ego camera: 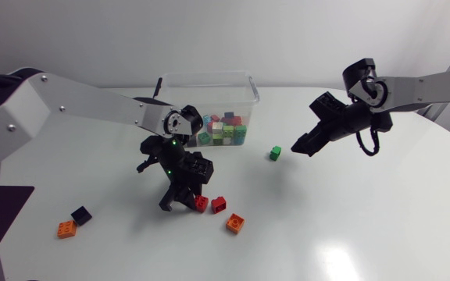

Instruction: Place the duplo bricks in the container

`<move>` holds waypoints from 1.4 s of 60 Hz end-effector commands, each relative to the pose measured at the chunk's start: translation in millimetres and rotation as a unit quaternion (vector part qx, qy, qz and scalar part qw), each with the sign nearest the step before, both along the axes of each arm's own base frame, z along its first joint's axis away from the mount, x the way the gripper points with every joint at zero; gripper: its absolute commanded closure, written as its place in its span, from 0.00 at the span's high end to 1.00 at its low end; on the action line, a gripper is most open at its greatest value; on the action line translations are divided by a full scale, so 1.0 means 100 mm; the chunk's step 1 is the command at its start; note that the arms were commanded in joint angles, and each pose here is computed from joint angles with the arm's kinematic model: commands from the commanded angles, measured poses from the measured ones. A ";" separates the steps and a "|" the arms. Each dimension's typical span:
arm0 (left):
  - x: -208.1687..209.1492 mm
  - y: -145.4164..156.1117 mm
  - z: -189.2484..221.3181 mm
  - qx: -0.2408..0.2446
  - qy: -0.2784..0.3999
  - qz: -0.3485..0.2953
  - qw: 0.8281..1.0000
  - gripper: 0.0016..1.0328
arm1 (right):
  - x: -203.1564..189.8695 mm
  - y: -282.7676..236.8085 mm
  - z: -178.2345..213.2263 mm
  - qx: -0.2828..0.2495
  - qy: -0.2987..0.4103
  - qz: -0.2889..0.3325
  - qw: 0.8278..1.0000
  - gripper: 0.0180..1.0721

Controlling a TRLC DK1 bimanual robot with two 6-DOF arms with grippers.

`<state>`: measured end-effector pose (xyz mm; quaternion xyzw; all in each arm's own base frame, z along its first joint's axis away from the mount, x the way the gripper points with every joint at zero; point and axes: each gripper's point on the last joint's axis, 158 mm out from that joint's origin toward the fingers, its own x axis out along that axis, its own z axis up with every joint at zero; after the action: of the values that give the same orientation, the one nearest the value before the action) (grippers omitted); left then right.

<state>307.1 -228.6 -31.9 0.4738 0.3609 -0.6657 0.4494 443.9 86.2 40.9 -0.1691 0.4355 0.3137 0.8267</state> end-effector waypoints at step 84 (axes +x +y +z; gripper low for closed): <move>1.80 0.02 2.30 -0.263 -0.187 0.305 0.896 0.32 | 0.38 0.36 -0.41 -0.008 0.005 0.083 0.996 0.29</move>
<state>464.5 -229.3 192.8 0.3519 0.2074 -0.4841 0.7738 476.4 128.8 -28.2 -0.1954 0.4471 0.3856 0.7831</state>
